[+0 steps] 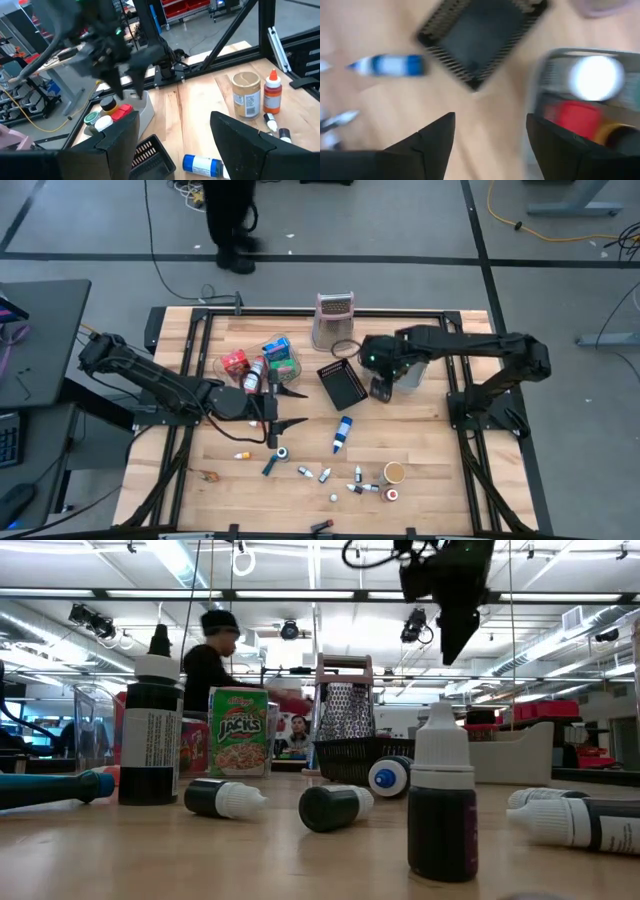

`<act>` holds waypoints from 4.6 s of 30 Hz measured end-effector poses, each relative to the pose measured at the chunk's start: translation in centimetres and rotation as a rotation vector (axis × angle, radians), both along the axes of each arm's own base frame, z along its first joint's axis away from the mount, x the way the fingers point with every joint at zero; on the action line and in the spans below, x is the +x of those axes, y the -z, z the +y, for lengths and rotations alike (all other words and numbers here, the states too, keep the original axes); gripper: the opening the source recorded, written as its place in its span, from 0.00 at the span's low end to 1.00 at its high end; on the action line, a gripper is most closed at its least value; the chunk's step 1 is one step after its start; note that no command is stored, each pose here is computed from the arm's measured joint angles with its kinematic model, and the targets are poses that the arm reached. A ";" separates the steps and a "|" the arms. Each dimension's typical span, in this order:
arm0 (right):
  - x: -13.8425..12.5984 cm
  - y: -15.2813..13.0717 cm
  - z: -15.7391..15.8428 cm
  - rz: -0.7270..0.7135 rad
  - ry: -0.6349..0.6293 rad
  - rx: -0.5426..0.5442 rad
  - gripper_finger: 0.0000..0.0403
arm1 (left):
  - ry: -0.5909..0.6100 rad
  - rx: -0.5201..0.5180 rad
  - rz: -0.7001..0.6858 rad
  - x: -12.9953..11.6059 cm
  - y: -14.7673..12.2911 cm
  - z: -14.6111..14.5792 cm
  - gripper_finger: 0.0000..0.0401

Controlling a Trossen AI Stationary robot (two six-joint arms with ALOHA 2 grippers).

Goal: Pick & Place Kitchen Items
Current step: Put the brown seasoning bottle into the gray bin

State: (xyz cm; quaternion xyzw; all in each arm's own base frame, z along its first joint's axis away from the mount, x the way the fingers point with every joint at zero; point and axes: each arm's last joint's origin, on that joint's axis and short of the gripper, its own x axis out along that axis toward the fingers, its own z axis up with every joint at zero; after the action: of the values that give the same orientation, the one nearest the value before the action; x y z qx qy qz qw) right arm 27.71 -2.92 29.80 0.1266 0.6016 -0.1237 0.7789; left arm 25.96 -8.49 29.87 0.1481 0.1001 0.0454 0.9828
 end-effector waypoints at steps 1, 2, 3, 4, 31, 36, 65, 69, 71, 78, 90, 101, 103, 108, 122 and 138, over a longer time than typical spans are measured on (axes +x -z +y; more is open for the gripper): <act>0.1 0.0 0.7 -0.008 -0.030 0.018 0.63 | -0.001 -0.002 0.000 0.0 0.0 0.0 0.63; 0.2 -0.1 1.4 -0.015 -0.057 0.031 0.63 | -0.003 -0.014 -0.004 0.0 0.0 0.0 0.63; 0.3 0.0 2.2 -0.018 -0.083 0.042 0.63 | -0.004 -0.023 -0.005 0.0 0.0 0.0 0.63; 0.3 0.0 2.9 -0.021 -0.111 0.053 0.63 | -0.006 -0.033 -0.006 0.0 0.0 0.0 0.63; -6.3 0.1 19.2 -0.589 -0.468 0.003 0.63 | 0.009 -0.105 -0.018 0.0 -0.1 -0.1 0.63; -6.3 2.5 20.3 -0.727 -0.602 0.109 0.63 | 0.009 -0.105 -0.018 0.0 -0.1 -0.1 0.63; -4.9 3.7 18.6 -1.197 -0.582 -0.439 0.63 | 0.005 -0.115 -0.008 0.0 0.2 -0.1 0.63; -4.8 3.7 18.6 -1.205 -0.534 -0.390 0.65 | 0.005 -0.115 -0.008 0.0 0.2 -0.1 0.63; -4.8 3.7 18.6 -1.206 -0.518 -0.377 0.67 | 0.005 -0.115 -0.008 0.0 0.2 -0.1 0.63; -5.0 4.1 18.6 -1.177 -0.479 -0.330 0.79 | 0.005 -0.115 -0.008 0.0 0.2 -0.1 0.63; -7.6 6.5 20.9 -0.966 -0.590 -0.162 0.83 | 0.002 -0.132 -0.010 0.0 0.2 -0.1 0.63; -8.2 7.9 20.9 -0.845 -0.581 -0.051 0.84 | 0.000 -0.135 -0.016 0.0 0.1 -0.1 0.63; -8.6 8.9 20.6 -0.817 -0.560 -0.032 0.84 | 0.000 -0.134 -0.015 0.0 0.1 -0.1 0.63; -9.5 11.6 19.7 -0.786 -0.509 0.012 0.84 | -0.002 -0.134 -0.015 0.0 0.1 -0.1 0.63; -10.7 13.8 18.8 -0.884 -0.506 0.117 0.84 | -0.002 -0.134 -0.016 0.0 0.1 -0.1 0.63; -10.6 14.2 19.2 -0.874 -0.579 0.143 0.84 | -0.001 -0.141 -0.034 0.0 0.0 -0.1 0.63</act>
State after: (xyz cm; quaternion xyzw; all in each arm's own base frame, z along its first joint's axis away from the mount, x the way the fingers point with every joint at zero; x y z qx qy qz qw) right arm 17.15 16.24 15.57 0.0478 0.2382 0.2020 0.9488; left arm 25.97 -8.58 29.91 0.0775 0.0864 0.0411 0.9924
